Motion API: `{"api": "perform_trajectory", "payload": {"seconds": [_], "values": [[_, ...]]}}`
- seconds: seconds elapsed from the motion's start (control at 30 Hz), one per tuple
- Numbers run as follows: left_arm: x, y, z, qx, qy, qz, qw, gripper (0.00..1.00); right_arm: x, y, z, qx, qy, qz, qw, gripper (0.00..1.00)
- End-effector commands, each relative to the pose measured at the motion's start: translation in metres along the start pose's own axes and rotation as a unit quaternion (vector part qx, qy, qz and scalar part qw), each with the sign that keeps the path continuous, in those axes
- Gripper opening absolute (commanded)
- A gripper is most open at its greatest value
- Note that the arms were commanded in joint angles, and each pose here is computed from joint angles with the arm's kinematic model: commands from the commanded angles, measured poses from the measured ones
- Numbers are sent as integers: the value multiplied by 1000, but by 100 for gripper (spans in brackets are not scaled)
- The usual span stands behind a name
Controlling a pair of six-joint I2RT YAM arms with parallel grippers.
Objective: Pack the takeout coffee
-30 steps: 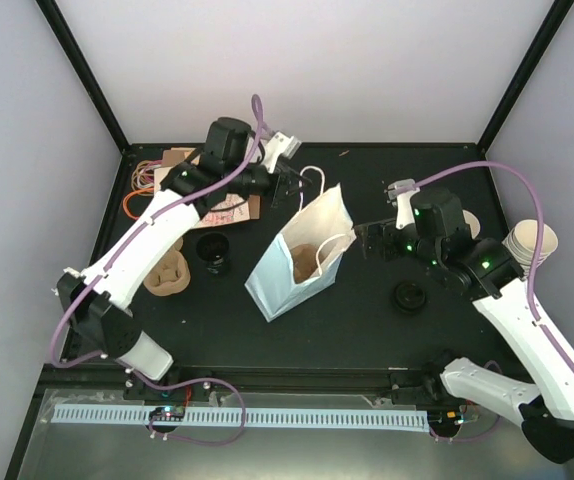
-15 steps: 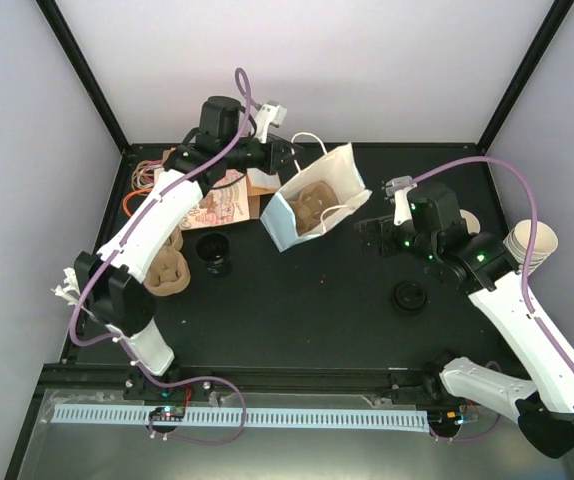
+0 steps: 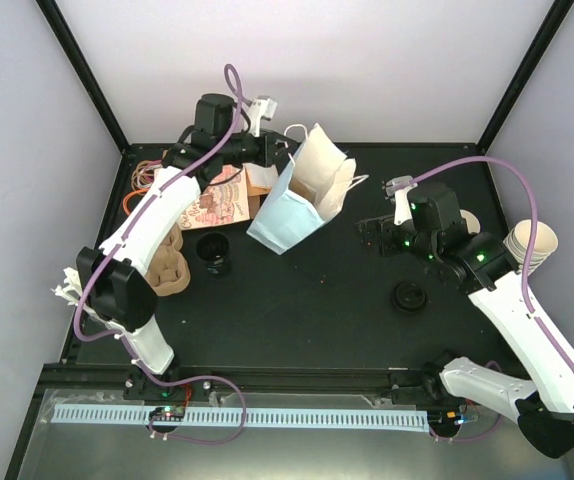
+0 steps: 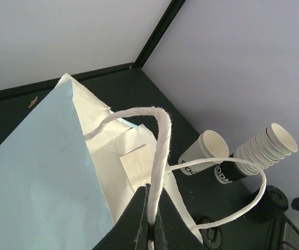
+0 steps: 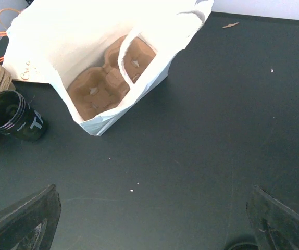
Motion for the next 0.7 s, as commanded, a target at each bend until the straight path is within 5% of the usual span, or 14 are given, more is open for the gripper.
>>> {"api": "perform_trajectory", "payload": {"seconds": [0.0, 0.67], "values": [[-8, 9, 8, -10, 29, -22, 999, 2, -8, 3, 1, -3, 3, -18, 1000, 100], [0, 48, 44, -83, 37, -37, 995, 3, -41, 6, 6, 24, -93, -32, 995, 100]]}}
Point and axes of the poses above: each gripper's point midway between its finger pads, its own y axis back along the fingers, its own z axis along the line the jaws close on, x = y × z, the point moved 4 cm from there along y, back along the fingers, and after that the axes turned 11 degrees about -y, right-handed, at the moved point
